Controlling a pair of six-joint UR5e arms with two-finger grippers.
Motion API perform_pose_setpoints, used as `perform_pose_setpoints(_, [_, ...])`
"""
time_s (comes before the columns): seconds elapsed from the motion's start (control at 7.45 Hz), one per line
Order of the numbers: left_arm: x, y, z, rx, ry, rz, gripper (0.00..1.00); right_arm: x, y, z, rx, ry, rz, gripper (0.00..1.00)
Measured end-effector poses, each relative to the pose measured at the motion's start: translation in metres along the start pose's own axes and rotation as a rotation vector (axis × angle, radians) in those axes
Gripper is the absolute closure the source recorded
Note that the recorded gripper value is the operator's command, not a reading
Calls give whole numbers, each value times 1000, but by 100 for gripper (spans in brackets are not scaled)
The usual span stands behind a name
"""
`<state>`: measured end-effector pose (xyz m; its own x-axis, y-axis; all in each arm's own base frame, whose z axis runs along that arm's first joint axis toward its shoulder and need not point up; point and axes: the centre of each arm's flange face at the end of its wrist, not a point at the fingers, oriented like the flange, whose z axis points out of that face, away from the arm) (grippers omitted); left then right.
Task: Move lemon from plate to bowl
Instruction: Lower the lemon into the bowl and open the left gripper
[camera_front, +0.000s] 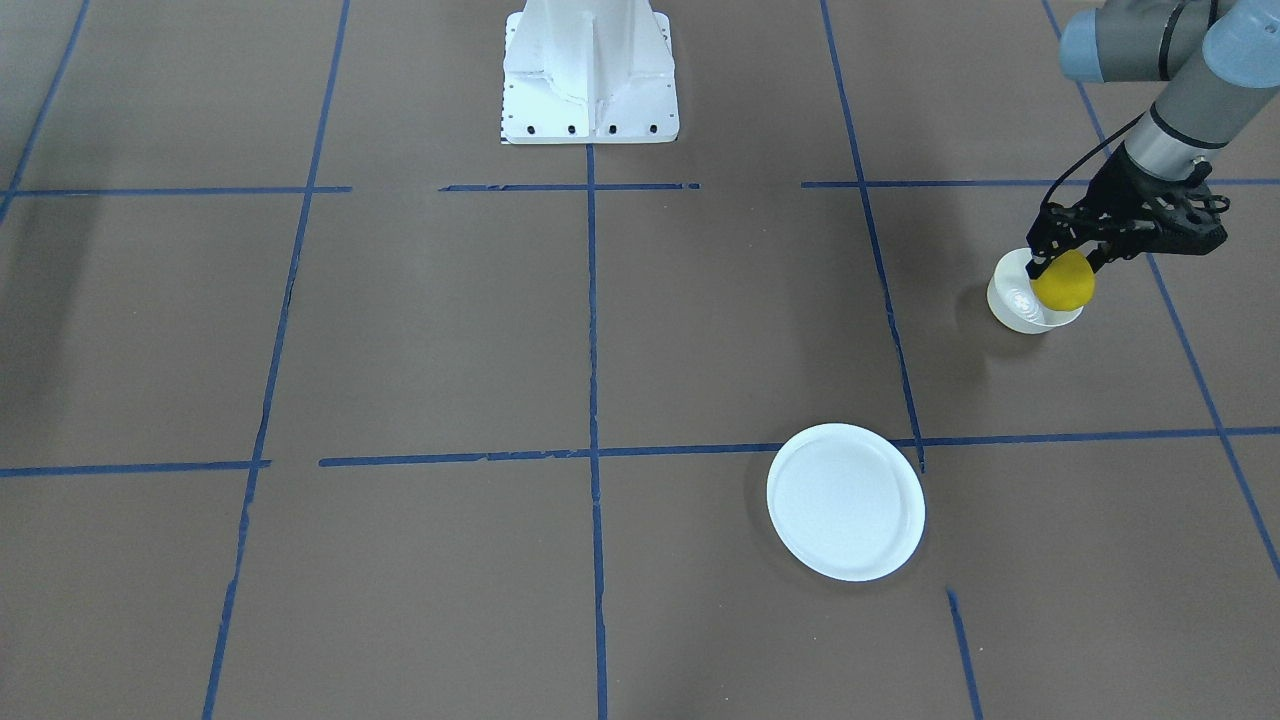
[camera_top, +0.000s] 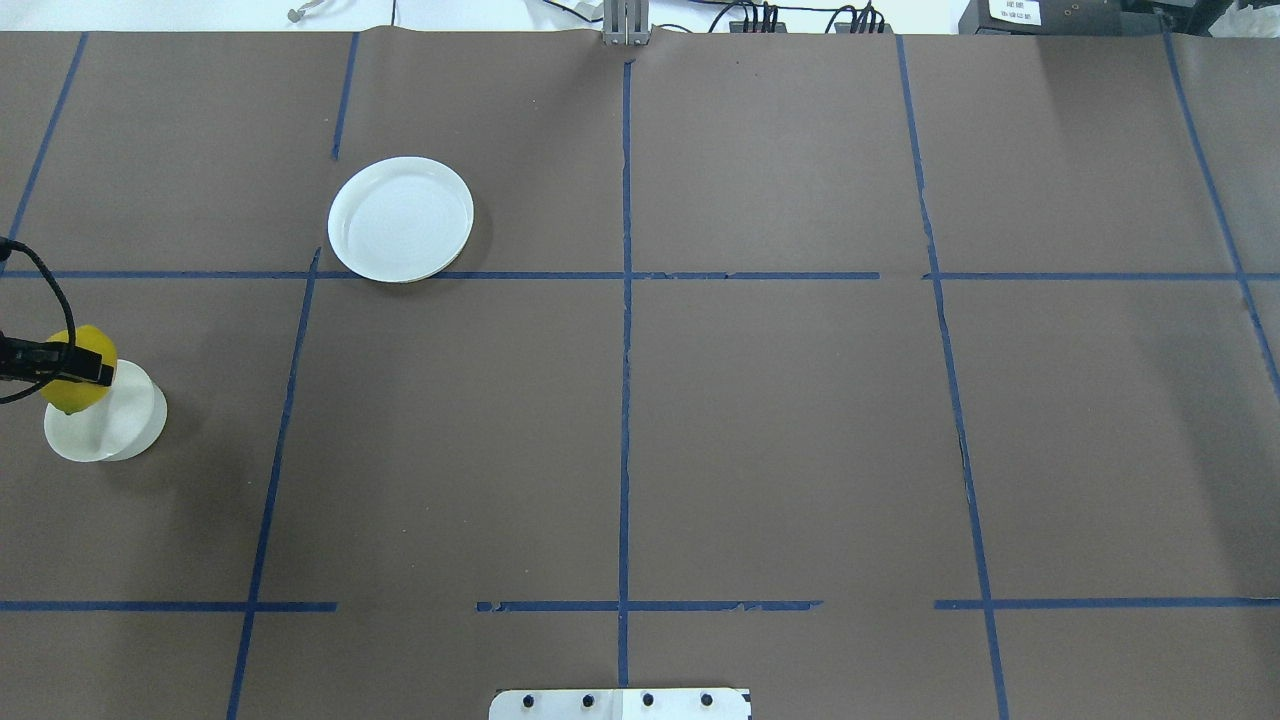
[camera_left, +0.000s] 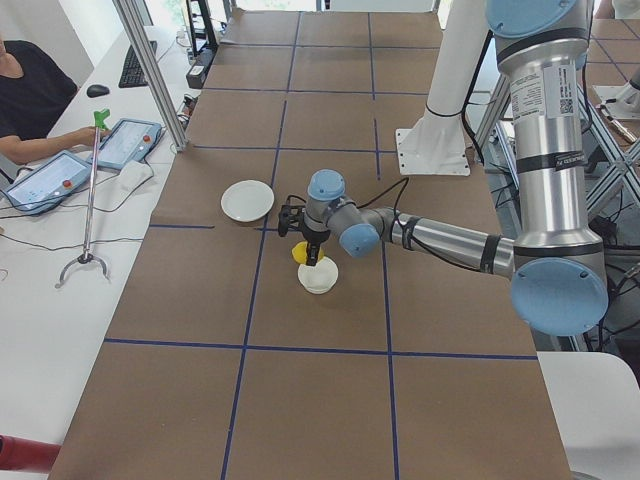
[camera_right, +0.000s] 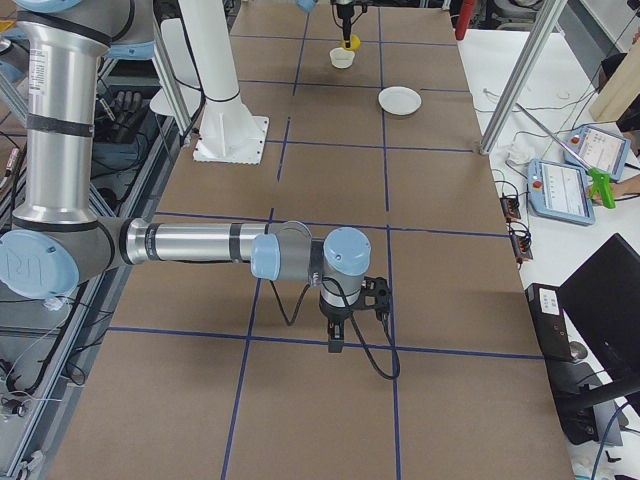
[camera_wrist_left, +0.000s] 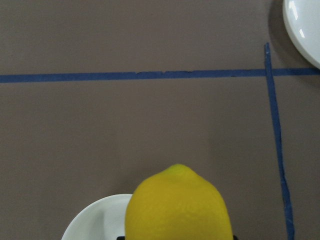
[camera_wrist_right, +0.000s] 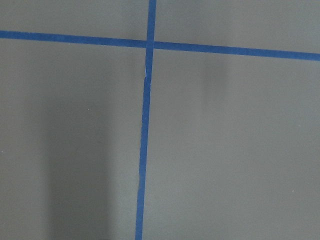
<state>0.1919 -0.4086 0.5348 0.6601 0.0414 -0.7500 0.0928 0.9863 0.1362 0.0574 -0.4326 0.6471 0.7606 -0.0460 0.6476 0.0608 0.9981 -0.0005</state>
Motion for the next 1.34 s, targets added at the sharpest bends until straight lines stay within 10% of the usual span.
perform_pose_setpoints(0.13, [-7, 4, 6, -9, -7, -3, 70, 0, 0, 0, 0, 0, 0, 0])
perform_pose_setpoints(0.27, [-10, 5, 9, -13, -10, -2, 1, 0, 0, 0, 0, 0, 0, 0])
perform_pose_setpoints(1.34, [9, -10, 1, 3, 19, 76, 0, 0, 0, 0, 0, 0, 0, 0])
